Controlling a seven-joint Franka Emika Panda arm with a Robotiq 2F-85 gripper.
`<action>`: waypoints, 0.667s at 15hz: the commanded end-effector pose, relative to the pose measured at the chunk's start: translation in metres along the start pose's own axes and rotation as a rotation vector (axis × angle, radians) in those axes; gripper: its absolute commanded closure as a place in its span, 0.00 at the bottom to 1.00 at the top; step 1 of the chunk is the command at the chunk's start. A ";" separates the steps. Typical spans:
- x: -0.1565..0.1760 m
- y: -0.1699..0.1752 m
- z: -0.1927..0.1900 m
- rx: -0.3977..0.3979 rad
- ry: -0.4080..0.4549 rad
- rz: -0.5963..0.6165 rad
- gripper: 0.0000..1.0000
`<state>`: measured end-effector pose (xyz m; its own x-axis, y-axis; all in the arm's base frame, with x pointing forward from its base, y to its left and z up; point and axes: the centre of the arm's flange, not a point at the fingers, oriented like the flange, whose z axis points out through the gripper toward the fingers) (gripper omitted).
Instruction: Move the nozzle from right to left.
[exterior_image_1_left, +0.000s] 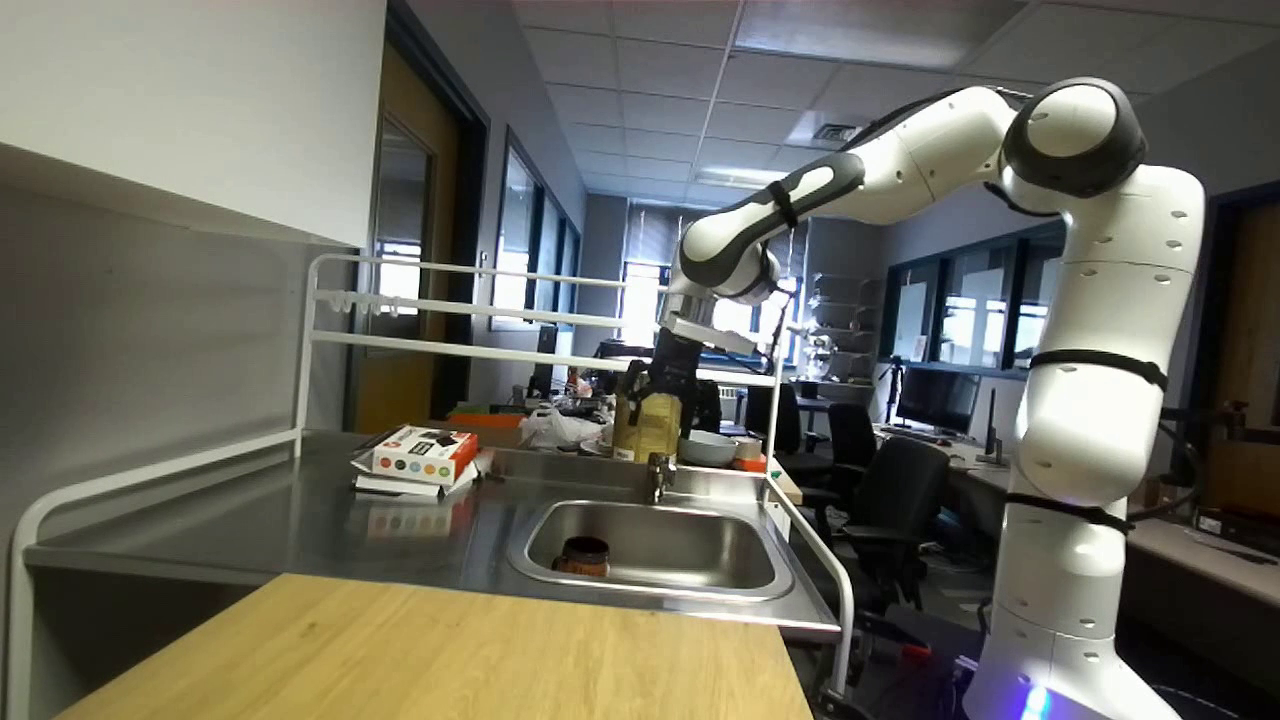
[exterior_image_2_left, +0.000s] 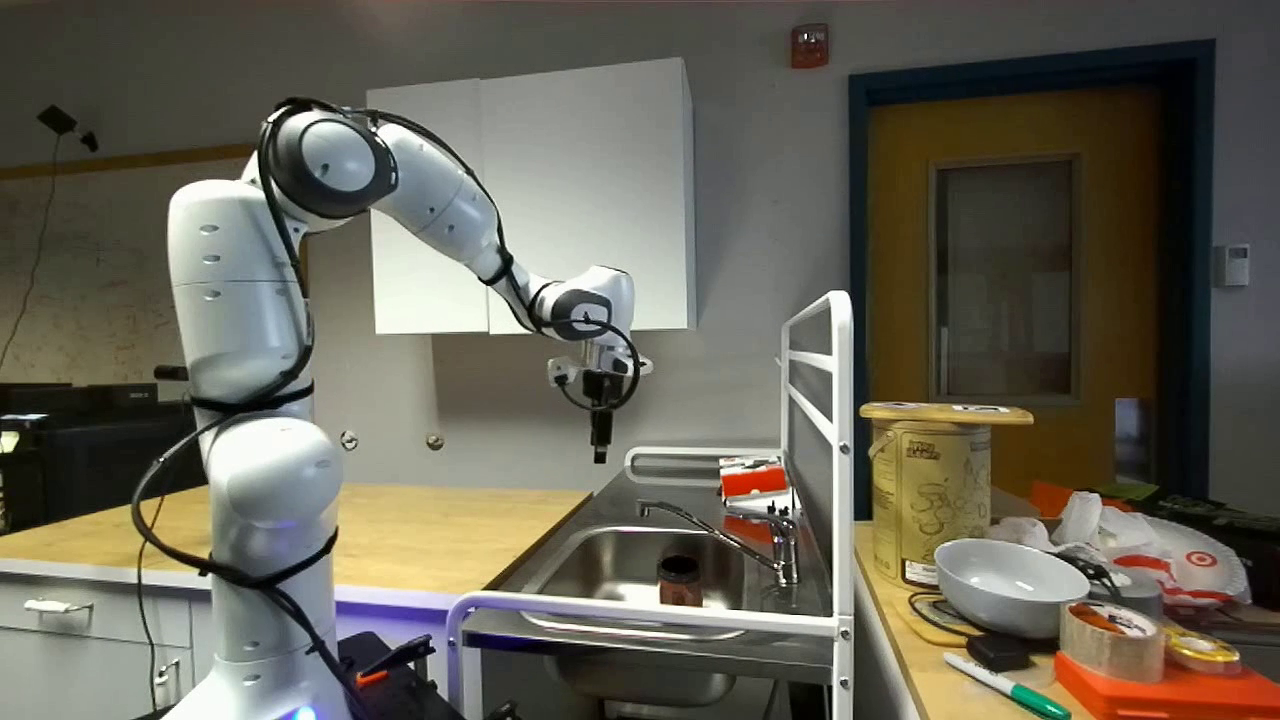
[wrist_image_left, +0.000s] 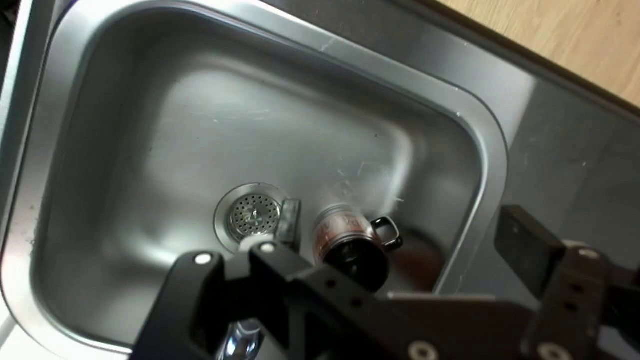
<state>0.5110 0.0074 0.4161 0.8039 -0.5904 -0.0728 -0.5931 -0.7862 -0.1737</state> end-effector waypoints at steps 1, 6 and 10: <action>0.045 -0.001 0.000 -0.014 0.009 0.097 0.00; 0.090 0.023 0.015 -0.015 -0.009 0.186 0.00; 0.121 0.042 0.038 -0.031 -0.034 0.241 0.00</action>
<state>0.5615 -0.0747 0.3749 0.6772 -0.7269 -0.1139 -0.7354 -0.6638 -0.1359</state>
